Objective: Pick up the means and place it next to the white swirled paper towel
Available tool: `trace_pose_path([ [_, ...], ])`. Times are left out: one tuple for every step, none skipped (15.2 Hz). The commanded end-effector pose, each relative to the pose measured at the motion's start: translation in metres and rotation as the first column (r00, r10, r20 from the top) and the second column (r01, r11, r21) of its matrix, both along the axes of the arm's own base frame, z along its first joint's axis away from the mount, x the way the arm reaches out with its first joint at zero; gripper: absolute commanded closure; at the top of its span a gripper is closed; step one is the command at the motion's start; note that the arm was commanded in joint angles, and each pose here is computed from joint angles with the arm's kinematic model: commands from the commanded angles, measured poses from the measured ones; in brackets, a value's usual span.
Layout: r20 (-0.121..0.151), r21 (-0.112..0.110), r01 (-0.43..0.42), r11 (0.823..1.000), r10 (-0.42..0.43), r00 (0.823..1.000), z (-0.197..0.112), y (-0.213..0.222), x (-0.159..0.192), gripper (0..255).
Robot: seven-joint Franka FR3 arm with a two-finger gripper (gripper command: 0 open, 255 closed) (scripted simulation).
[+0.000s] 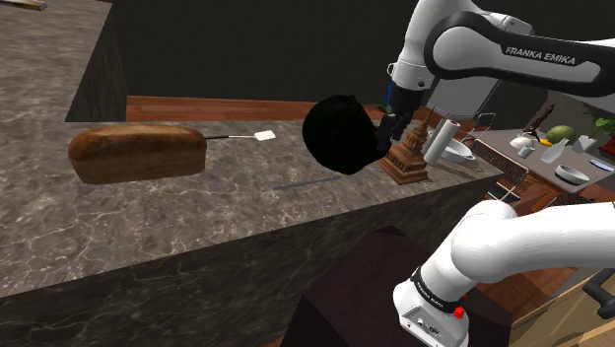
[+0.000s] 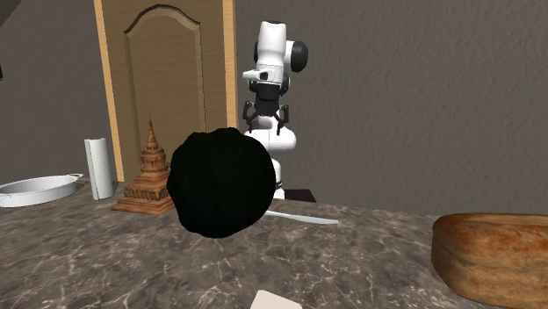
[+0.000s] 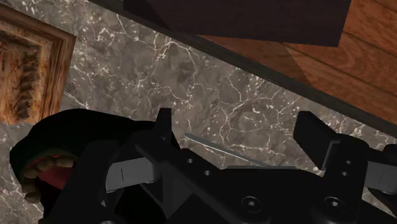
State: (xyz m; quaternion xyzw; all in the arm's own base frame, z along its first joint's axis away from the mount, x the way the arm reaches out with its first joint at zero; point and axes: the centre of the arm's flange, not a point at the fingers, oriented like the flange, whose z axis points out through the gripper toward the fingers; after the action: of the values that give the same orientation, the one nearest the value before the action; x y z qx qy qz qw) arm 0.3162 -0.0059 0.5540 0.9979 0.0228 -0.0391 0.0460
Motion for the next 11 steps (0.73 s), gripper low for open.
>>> trace_pose_path([
  [0.000, 0.000, 0.000, 1.000, 0.000, 1.000, 0.000, 0.000, 0.000, 0],
  [-0.004, 0.001, -0.065, 0.998, 0.065, 0.998, -0.009, -0.002, 0.009, 0],
  [-0.009, 0.001, -0.129, 0.992, 0.129, 0.992, -0.018, -0.003, 0.018, 0],
  [-0.013, 0.002, -0.193, 0.981, 0.193, 0.981, -0.027, -0.003, 0.027, 0],
  [-0.018, 0.004, -0.256, 0.967, 0.257, 0.966, -0.037, -0.003, 0.036, 0],
  [-0.022, 0.005, -0.319, 0.948, 0.319, 0.948, -0.046, -0.002, 0.045, 0],
  [-0.026, 0.007, -0.379, 0.925, 0.379, 0.925, -0.055, -0.001, 0.054, 0],
  [-0.030, 0.010, -0.438, 0.899, 0.439, 0.898, -0.064, 0.001, 0.063, 0],
  [-0.034, 0.012, -0.496, 0.868, 0.496, 0.868, -0.074, 0.004, 0.072, 0],
  [-0.037, 0.015, -0.551, 0.834, 0.551, 0.834, -0.083, 0.007, 0.080, 0],
  [-0.041, 0.018, -0.604, 0.797, 0.604, 0.796, -0.092, 0.010, 0.088, 0],
])
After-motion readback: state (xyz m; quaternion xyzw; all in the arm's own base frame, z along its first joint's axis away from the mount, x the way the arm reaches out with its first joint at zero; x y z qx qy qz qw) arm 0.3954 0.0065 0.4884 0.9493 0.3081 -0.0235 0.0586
